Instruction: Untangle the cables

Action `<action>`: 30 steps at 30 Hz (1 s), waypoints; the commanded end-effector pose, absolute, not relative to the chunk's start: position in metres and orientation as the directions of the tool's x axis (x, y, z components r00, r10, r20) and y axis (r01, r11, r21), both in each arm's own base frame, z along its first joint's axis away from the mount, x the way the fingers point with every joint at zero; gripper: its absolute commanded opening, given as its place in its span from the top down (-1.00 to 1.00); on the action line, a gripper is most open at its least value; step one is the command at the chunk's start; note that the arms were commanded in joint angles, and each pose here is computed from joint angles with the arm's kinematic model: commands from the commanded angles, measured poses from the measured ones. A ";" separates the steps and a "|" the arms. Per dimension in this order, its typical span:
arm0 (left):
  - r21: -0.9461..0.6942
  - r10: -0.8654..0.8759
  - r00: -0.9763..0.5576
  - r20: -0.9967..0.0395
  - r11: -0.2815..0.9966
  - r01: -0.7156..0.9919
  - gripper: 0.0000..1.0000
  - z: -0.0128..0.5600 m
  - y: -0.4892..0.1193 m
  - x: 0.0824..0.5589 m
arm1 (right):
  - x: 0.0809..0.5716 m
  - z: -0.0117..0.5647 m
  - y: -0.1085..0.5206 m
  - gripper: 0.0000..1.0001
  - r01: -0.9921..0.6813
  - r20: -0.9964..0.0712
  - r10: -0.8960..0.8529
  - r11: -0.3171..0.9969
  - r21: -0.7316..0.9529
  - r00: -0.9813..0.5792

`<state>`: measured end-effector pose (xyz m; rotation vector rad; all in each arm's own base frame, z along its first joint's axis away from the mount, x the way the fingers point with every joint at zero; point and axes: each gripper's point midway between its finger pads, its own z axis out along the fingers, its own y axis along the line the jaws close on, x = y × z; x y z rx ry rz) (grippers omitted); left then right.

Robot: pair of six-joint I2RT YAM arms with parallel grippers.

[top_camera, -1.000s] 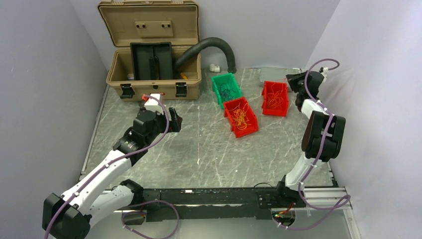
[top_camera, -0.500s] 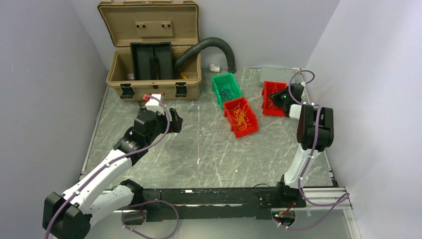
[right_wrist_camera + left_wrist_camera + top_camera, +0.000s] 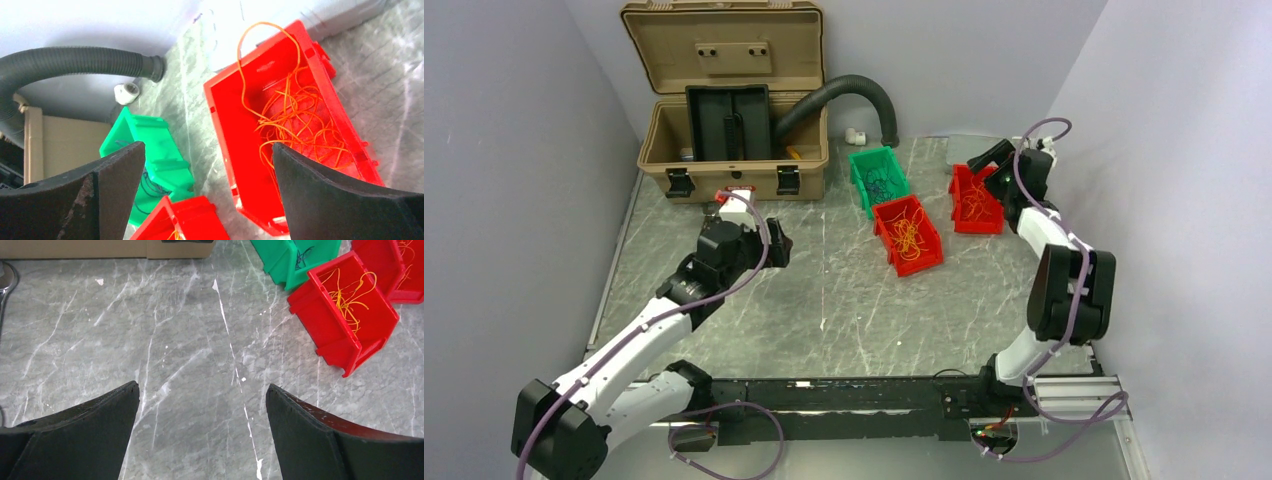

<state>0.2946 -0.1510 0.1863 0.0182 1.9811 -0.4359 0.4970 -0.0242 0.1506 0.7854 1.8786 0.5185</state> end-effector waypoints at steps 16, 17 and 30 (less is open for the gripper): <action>-0.240 -0.150 -0.341 -0.928 0.941 0.240 -0.98 0.172 -0.145 0.298 | 0.369 0.133 -0.023 -1.00 0.136 -0.973 0.196 0.974 0.179 -0.125; -0.226 -0.142 -0.322 -0.936 0.944 0.239 -0.98 0.172 -0.142 0.299 | 0.368 0.130 -0.021 -1.00 0.120 -0.974 0.174 0.980 0.157 -0.144; -0.125 -0.120 -0.291 -0.949 0.992 -0.005 -0.98 0.159 -0.095 0.308 | 0.359 0.107 -0.040 -1.00 0.219 -0.998 0.056 0.975 0.050 -0.017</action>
